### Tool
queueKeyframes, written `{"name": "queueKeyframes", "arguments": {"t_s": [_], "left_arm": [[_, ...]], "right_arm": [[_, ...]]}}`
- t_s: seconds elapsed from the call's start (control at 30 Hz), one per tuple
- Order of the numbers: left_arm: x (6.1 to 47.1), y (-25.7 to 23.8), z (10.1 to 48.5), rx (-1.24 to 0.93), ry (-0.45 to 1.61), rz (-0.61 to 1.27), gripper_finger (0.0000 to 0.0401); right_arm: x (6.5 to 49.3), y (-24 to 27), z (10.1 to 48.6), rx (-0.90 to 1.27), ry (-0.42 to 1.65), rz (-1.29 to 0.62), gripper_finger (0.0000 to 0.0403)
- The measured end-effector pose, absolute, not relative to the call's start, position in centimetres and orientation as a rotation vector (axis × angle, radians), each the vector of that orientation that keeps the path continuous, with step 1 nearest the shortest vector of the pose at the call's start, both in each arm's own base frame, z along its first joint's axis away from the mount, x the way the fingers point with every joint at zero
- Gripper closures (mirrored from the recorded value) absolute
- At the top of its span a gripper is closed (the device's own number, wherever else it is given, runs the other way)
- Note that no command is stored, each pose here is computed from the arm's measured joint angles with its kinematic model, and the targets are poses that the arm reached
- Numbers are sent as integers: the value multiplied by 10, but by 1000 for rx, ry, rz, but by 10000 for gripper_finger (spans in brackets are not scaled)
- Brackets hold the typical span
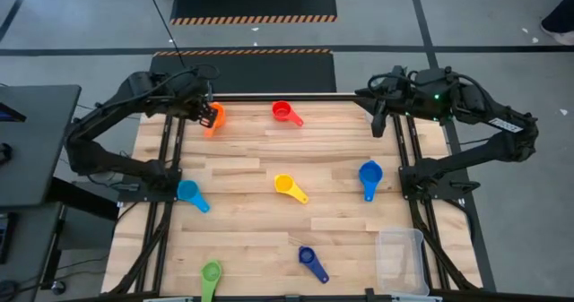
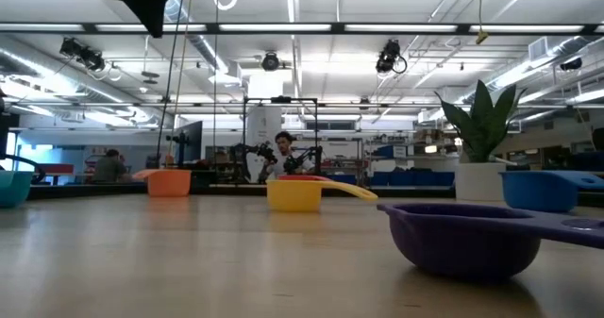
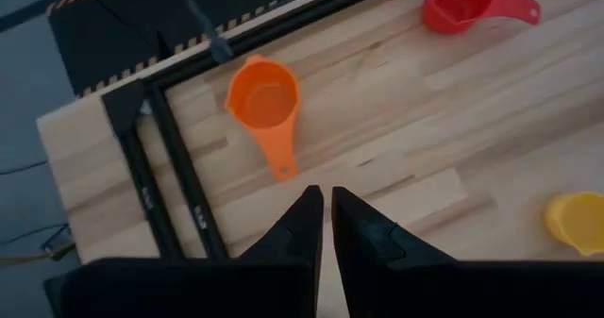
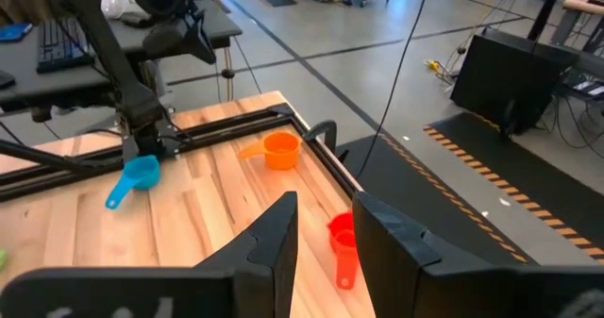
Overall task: Nest measuring cups in basket
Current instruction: Move the blue measuring cup to the center of the table
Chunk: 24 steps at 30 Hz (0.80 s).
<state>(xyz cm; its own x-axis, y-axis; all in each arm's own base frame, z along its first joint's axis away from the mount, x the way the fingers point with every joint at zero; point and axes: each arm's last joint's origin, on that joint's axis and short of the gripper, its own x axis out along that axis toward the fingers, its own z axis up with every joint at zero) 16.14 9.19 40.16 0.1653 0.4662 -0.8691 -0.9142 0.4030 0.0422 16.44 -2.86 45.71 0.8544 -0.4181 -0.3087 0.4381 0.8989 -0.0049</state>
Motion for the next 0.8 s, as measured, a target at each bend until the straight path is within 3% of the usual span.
{"name": "queueKeyframes", "arguments": {"t_s": [0.5, 0.67, 0.8], "left_arm": [[179, 99, 393, -471, 1033, 988, 368], [176, 100, 392, -507, 1048, 1000, 395], [176, 100, 392, -450, 1078, 959, 381]], "right_arm": [[162, -29, 458, 68, 302, -455, 293], [162, -29, 458, 68, 302, -455, 293], [162, -29, 458, 68, 301, -455, 293]]}}
